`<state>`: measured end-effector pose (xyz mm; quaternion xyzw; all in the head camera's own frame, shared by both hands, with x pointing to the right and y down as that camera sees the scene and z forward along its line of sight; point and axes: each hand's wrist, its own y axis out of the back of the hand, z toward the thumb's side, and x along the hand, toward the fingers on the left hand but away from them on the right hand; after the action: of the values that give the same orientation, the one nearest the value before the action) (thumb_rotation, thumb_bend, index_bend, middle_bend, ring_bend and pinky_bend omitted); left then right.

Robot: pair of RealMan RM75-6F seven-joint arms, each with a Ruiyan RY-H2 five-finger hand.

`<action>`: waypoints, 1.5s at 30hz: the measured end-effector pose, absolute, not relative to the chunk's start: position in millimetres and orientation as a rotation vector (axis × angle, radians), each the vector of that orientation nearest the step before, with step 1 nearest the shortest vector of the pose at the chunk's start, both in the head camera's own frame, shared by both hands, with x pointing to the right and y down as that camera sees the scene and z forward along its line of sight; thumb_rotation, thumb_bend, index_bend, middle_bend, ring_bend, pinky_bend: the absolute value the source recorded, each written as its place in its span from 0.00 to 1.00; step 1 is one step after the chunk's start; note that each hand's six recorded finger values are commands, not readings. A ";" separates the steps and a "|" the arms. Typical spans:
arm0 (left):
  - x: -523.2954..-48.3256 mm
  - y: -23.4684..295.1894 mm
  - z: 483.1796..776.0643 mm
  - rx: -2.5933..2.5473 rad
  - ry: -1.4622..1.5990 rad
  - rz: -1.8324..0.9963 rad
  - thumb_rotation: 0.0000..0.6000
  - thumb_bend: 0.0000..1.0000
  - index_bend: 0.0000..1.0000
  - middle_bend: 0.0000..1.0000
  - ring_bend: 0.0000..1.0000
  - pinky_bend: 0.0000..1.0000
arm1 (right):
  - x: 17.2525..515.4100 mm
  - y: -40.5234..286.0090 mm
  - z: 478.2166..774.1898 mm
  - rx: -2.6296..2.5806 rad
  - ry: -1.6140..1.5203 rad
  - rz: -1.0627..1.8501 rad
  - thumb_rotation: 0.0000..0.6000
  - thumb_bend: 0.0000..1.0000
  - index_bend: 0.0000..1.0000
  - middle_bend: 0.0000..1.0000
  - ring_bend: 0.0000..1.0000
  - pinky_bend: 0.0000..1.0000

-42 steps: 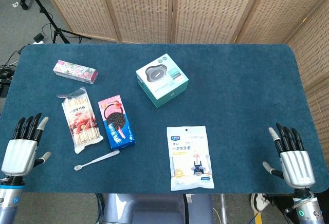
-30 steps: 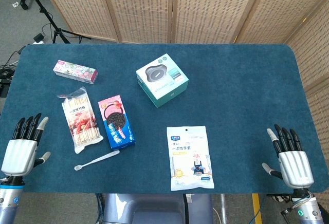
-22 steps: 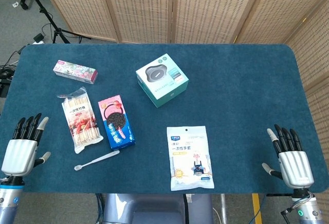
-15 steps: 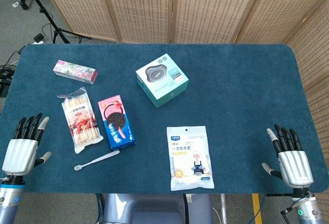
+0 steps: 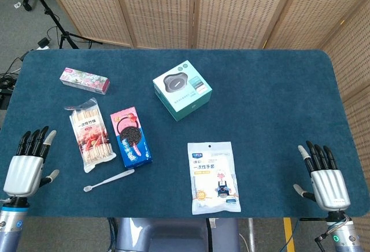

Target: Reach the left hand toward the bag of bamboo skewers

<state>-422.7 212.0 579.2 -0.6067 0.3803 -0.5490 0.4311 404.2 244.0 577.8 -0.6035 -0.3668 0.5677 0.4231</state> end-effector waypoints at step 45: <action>-394.3 160.7 633.2 -2.207 0.445 -1.721 1.00 0.66 0.00 0.75 0.86 0.75 | 404.0 242.3 575.6 -1.511 -0.932 1.409 1.00 0.00 0.00 0.00 0.00 0.00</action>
<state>-394.3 160.7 633.2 -0.7696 0.1553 -0.6002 0.1532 404.0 242.3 575.6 -0.6040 -0.3726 0.5630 0.4236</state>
